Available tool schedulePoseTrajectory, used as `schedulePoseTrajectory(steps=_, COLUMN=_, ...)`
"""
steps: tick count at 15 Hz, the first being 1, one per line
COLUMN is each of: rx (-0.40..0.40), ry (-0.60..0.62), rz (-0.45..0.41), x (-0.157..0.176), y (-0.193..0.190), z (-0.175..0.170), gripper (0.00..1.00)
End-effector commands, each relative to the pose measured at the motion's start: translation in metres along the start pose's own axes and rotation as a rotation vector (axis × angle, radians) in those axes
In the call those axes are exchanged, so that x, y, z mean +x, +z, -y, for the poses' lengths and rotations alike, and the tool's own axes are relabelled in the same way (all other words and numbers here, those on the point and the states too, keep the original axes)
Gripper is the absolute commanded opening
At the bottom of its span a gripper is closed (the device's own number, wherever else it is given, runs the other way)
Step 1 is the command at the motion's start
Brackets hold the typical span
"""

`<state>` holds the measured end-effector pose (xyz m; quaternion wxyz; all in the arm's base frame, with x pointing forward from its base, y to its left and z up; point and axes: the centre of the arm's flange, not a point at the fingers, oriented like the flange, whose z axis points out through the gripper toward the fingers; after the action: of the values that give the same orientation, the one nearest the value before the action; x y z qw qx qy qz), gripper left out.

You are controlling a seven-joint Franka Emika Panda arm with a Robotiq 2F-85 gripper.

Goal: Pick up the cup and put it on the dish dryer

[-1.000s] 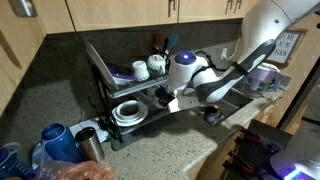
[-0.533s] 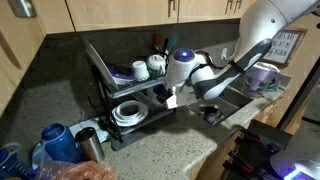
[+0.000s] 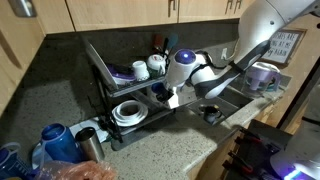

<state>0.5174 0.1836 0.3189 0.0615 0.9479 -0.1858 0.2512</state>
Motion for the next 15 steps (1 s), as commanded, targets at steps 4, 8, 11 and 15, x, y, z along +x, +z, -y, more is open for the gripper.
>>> schedulePoseTrajectory(steps=4, rx=0.019, ry=-0.084, rz=-0.102, x=0.000, y=0.026, z=-0.001, gripper=0.04)
schedulePoseTrajectory(steps=8, rx=0.050, ry=-0.089, rz=-0.132, x=-0.004, y=0.040, z=-0.003, gripper=0.04)
schedulePoseTrajectory(steps=11, rx=0.106, ry=-0.070, rz=-0.151, x=-0.006, y=0.048, z=-0.003, gripper=0.04)
schedulePoseTrajectory(steps=15, rx=0.152, ry=-0.057, rz=-0.177, x=0.002, y=0.055, z=-0.002, gripper=0.04)
